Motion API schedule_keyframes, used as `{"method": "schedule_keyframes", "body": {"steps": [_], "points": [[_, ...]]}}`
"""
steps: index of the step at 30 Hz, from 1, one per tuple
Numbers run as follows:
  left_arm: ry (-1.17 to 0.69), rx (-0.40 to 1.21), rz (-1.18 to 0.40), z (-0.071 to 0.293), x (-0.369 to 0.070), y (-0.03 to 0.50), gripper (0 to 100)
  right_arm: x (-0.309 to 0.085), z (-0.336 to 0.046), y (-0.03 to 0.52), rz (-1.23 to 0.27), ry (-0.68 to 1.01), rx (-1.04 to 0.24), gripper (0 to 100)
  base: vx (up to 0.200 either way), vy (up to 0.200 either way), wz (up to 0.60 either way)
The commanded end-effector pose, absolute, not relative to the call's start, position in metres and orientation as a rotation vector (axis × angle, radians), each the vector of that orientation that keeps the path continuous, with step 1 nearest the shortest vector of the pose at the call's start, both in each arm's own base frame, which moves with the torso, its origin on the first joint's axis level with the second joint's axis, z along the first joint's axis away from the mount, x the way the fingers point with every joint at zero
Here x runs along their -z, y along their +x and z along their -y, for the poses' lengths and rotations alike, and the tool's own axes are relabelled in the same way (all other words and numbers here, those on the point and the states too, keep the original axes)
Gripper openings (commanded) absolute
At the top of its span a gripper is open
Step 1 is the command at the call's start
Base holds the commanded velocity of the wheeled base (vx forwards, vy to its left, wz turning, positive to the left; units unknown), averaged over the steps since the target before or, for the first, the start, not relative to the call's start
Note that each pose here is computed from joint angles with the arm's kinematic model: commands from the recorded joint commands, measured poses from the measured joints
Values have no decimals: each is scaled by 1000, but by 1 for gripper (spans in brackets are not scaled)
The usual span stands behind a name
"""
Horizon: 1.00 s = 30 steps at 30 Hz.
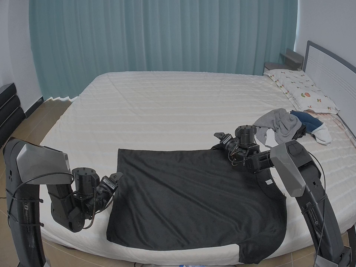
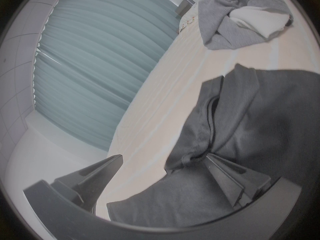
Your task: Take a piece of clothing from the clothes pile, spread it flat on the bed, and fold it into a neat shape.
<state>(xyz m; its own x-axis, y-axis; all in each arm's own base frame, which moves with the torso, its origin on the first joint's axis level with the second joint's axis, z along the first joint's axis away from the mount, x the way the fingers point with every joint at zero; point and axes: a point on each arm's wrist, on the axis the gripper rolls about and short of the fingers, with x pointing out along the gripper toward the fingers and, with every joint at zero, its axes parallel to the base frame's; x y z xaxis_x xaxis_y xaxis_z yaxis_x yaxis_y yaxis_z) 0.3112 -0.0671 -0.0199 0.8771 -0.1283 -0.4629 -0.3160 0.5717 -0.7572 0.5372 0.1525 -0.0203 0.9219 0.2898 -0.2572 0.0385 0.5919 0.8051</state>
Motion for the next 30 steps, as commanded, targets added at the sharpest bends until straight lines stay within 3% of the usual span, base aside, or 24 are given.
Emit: {"method": "schedule_keyframes", "body": {"steps": [1, 6, 13, 16, 22, 29, 30], "points": [[-966, -119, -511, 68, 21, 311, 100, -24, -151, 539, -255, 910, -231, 100, 0, 0, 0], [-964, -120, -510, 68, 21, 311, 100, -68, -151, 536, -140, 853, -312, 100, 0, 0, 0], [-963, -122, -513, 68, 22, 311, 100, -1, -153, 539, -274, 803, -220, 100, 0, 0, 0], [-960, -121, -513, 68, 22, 311, 100, 3, -146, 540, -291, 798, -151, 100, 0, 0, 0], [-955, -122, -514, 67, 22, 310, 100, -17, -128, 534, -303, 803, -76, 100, 0, 0, 0], [-939, -62, -461, 63, 7, 285, 100, -58, -108, 475, -300, 807, -86, 100, 0, 0, 0], [-858, -50, -462, 61, 4, 278, 100, -63, -102, 447, -312, 806, -94, 100, 0, 0, 0]]}}
